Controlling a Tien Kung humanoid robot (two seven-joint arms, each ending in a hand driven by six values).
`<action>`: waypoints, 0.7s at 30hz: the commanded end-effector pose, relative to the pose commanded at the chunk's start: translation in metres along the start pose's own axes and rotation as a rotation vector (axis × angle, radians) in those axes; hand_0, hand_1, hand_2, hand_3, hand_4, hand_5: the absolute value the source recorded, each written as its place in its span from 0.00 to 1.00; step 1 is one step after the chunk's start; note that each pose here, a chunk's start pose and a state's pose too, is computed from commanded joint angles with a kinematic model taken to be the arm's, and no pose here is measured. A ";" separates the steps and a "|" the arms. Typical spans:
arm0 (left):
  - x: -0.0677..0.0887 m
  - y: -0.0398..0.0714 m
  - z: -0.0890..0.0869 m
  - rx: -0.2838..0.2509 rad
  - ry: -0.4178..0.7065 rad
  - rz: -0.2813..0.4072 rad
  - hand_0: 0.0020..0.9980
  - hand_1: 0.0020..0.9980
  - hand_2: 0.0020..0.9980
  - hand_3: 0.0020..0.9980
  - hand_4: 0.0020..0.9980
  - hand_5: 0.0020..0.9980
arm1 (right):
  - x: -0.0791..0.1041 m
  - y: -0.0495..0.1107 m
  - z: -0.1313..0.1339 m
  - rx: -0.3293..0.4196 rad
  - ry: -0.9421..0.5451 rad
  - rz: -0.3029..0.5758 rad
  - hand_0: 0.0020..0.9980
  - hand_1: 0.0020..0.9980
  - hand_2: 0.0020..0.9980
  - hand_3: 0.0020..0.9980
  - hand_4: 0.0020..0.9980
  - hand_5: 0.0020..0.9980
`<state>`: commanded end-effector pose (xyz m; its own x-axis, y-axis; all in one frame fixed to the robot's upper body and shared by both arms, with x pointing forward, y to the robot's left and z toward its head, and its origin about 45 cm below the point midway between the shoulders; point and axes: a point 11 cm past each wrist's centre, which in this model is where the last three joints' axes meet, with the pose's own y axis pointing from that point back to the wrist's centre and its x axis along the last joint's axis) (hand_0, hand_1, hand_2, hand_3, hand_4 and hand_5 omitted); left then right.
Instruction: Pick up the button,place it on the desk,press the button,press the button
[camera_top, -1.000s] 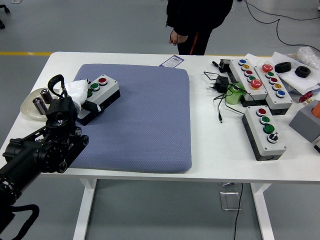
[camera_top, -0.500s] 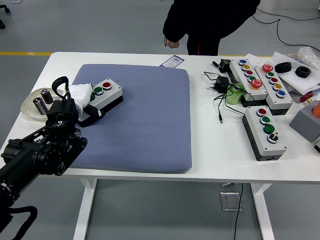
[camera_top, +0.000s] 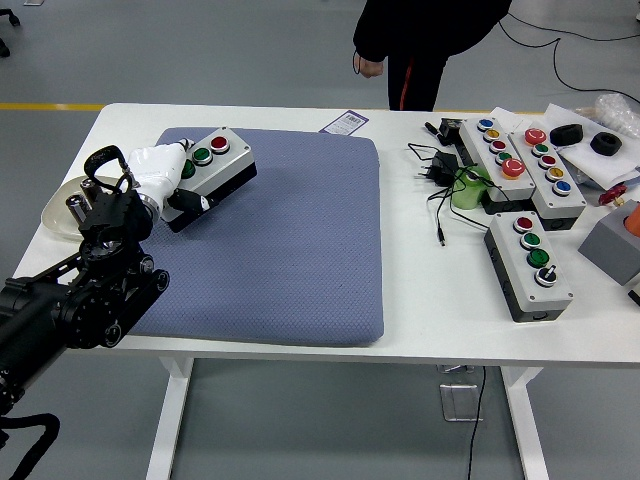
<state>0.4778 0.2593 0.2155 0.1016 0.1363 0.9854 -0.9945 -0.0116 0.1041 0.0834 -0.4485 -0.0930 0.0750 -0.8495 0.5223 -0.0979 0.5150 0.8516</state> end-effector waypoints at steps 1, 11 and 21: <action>0.001 0.001 0.002 -0.032 -0.006 0.000 0.04 0.09 0.17 0.37 0.13 0.00 | 0.000 0.000 0.000 0.000 -0.001 0.000 0.75 0.69 0.71 0.58 0.18 0.13; 0.019 0.016 0.024 -0.396 -0.048 -0.075 0.03 0.08 0.16 0.36 0.08 0.00 | 0.000 0.000 0.003 -0.005 -0.004 0.000 0.75 0.69 0.71 0.58 0.18 0.13; 0.004 0.037 0.044 -0.596 -0.168 -0.207 0.04 0.09 0.18 0.37 0.13 0.00 | -0.001 0.000 0.001 -0.003 -0.002 -0.001 0.75 0.69 0.71 0.58 0.18 0.13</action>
<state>0.4425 0.2159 0.2295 0.2477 -0.0803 0.9655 -0.7928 0.5560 0.2496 0.0819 -0.4483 -0.0934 0.0727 -0.8502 0.5215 -0.0949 0.5146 0.8522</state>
